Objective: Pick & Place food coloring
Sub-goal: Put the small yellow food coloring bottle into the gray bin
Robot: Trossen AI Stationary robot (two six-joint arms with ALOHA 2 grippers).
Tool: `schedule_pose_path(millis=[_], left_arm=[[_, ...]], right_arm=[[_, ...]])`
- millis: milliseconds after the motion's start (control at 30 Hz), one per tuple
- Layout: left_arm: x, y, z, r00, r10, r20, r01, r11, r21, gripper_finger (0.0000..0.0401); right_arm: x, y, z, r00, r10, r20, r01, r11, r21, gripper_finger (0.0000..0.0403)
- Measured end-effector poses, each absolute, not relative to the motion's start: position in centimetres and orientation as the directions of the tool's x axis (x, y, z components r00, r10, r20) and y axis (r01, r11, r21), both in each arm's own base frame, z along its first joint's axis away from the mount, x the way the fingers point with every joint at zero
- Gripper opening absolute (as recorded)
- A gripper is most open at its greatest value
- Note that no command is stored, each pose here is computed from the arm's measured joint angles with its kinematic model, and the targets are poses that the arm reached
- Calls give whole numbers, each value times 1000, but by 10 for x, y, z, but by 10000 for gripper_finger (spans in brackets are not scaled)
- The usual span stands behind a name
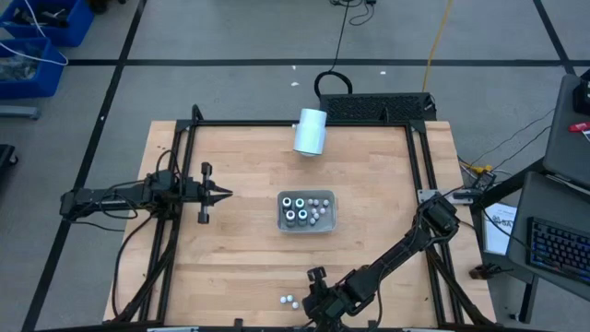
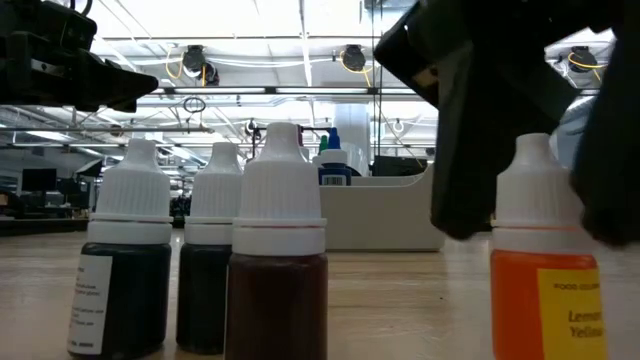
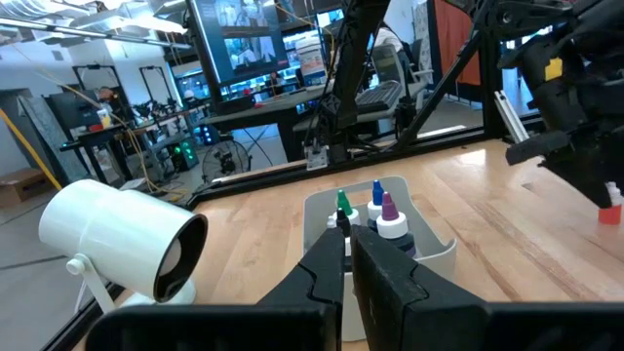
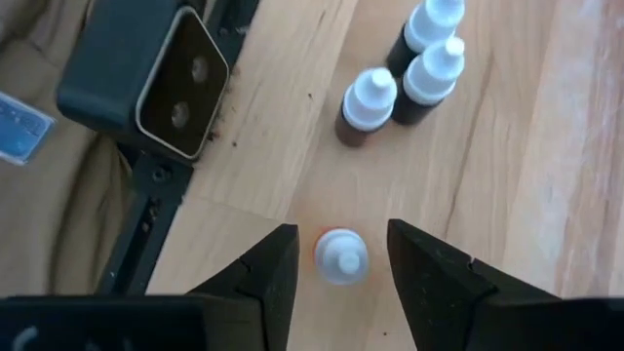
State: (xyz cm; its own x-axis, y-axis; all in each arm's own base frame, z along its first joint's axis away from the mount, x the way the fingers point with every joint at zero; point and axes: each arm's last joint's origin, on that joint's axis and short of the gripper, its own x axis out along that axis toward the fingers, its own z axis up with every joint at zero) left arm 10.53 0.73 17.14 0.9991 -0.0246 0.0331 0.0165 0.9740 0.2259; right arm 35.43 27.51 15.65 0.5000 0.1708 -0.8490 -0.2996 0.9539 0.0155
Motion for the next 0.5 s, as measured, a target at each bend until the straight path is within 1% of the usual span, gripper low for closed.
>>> schedule_pose_path(millis=[267,500], left_arm=[[105,7,171,999,-25,33,16,973,230,31],[105,7,171,999,-25,33,16,972,233,31]], right_arm=[[354,276,156,493,186,-850,-309,950,29,120],[355,275,156,487,192,-852,-311,950,36,70]])
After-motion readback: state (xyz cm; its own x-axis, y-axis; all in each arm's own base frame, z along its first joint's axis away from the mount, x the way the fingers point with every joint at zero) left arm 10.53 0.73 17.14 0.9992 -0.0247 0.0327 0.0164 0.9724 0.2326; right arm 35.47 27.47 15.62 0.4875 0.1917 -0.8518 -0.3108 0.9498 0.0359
